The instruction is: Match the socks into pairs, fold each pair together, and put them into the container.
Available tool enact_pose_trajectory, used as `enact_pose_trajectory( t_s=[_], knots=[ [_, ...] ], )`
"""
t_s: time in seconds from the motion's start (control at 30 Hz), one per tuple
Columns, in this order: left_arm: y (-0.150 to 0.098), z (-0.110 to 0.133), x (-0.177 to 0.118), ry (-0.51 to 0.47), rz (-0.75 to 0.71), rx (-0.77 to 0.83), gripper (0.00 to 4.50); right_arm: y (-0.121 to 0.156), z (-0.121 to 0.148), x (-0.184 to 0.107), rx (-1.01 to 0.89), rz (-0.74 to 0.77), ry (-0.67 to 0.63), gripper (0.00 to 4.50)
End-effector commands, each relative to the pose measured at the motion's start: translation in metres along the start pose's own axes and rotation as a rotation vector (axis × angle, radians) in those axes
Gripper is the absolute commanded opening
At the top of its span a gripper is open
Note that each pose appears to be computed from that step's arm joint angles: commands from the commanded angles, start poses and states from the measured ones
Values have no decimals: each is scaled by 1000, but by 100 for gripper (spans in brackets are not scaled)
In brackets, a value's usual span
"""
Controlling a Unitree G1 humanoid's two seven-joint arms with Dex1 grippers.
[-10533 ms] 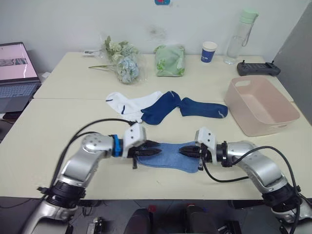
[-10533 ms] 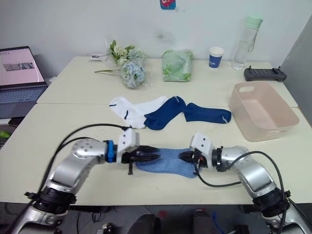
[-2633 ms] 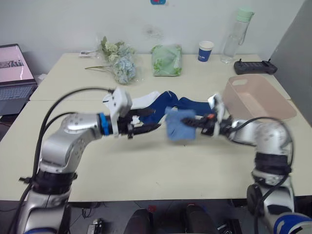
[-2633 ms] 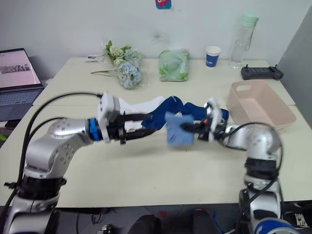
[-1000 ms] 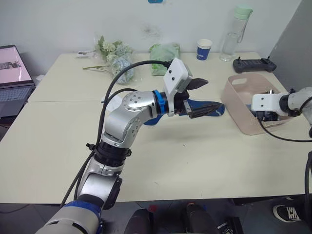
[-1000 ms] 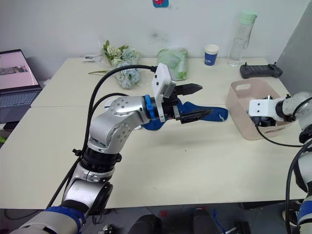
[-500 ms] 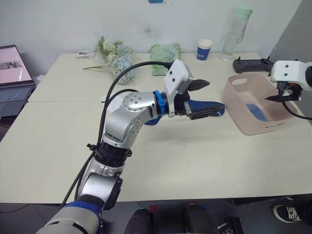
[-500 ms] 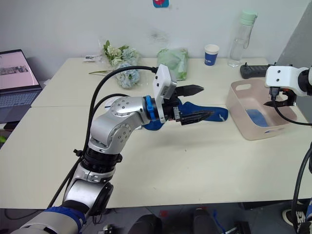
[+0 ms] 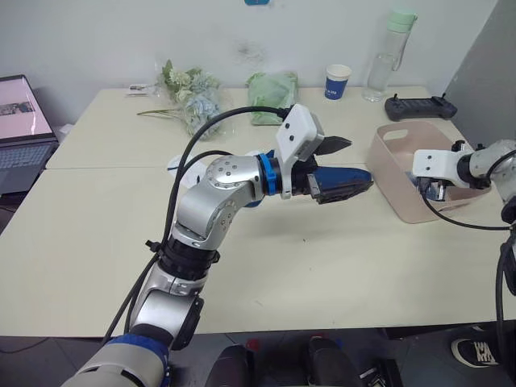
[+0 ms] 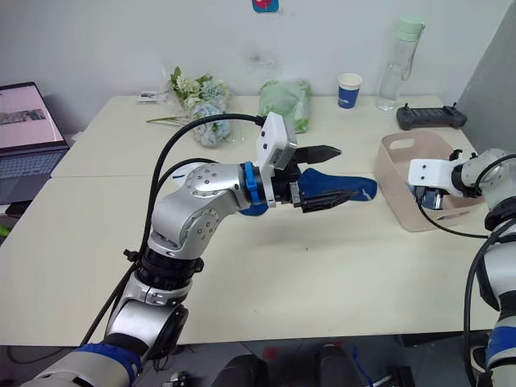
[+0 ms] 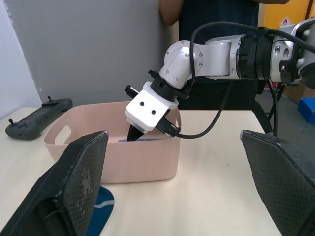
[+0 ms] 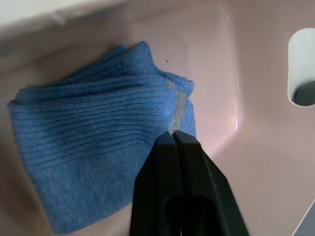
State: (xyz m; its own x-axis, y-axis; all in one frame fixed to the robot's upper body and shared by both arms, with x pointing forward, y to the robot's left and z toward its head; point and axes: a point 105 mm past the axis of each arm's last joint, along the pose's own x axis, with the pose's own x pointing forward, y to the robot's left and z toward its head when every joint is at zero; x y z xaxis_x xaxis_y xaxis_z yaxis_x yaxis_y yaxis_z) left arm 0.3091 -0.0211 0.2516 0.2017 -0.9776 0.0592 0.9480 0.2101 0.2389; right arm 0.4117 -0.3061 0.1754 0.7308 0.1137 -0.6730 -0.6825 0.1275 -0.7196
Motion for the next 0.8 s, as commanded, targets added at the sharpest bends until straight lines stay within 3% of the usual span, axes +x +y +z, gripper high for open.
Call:
enact_pose_trajectory(
  t_s=[0.03,0.27,0.4,0.53,0.63,0.8],
  knots=[
    [-7,13,1,-22,-12,48,450,-8,-4,-4,15,-59,8,3],
    [2,9,-8,-6,31,49,450,-69,9,-50,-38,-304,-22,3],
    [22,7,-29,3,145,72,450,-113,45,-87,8,-513,-215,19],
    [48,-9,-69,68,345,113,450,-125,97,-100,217,-563,-604,124],
    [56,-24,-100,115,476,120,450,-101,131,-91,345,-502,-805,228],
    [52,-57,-146,196,644,91,450,-34,165,-72,553,-419,-896,401]
  ],
)
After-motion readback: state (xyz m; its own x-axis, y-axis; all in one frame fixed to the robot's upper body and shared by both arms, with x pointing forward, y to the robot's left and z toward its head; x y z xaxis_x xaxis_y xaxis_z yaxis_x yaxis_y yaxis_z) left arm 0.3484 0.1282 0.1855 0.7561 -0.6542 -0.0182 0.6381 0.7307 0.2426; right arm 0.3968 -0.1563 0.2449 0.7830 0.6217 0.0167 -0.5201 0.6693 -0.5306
